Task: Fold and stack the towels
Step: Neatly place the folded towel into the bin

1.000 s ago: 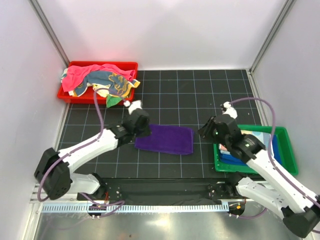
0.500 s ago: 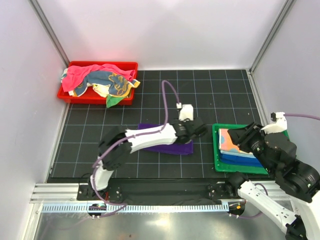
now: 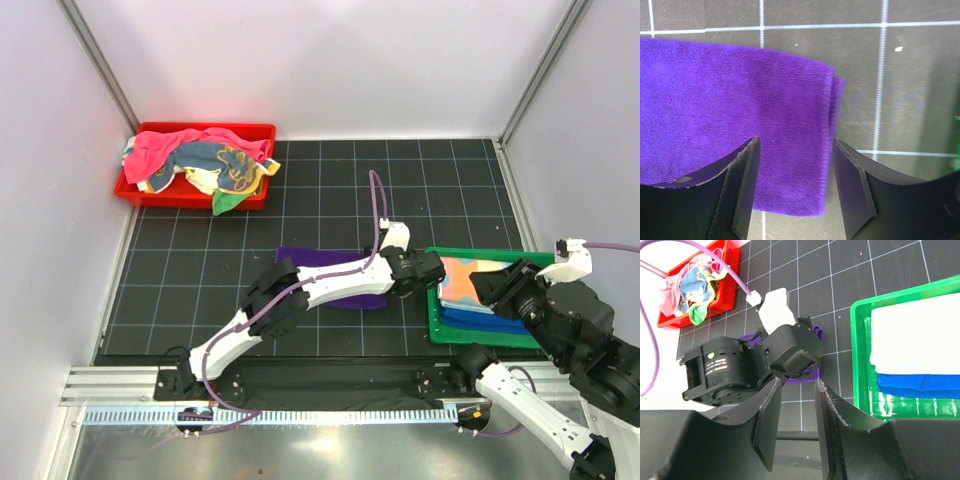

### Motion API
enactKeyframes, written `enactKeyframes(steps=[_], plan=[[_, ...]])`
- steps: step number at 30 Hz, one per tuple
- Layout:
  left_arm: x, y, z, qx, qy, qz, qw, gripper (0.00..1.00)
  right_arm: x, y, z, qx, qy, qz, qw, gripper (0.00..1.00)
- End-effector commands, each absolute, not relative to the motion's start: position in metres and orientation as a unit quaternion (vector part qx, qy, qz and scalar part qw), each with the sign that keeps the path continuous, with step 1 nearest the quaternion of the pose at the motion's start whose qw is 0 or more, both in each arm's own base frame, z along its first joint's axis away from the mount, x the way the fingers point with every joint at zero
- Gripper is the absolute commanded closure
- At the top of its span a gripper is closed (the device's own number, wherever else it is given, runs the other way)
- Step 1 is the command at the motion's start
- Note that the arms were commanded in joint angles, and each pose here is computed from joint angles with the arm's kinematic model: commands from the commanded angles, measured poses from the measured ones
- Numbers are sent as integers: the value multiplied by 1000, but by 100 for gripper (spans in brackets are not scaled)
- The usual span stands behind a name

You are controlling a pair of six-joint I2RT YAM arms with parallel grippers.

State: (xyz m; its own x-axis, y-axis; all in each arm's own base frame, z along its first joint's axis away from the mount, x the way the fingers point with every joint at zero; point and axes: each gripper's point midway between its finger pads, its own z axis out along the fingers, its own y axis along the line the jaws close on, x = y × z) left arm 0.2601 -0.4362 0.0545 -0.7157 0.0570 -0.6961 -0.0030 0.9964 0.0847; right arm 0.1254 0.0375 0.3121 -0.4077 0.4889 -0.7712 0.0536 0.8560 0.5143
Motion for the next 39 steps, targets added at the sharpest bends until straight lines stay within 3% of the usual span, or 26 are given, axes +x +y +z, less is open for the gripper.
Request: enactKeyframes(steps=[1,39], plan=[[267,-431,61,-4,920,52,389,37,121,34,318,157,807,214,527,60],[259,-429,50,6,929,-3,371,35,121,35,314,155,811,212,523,60]])
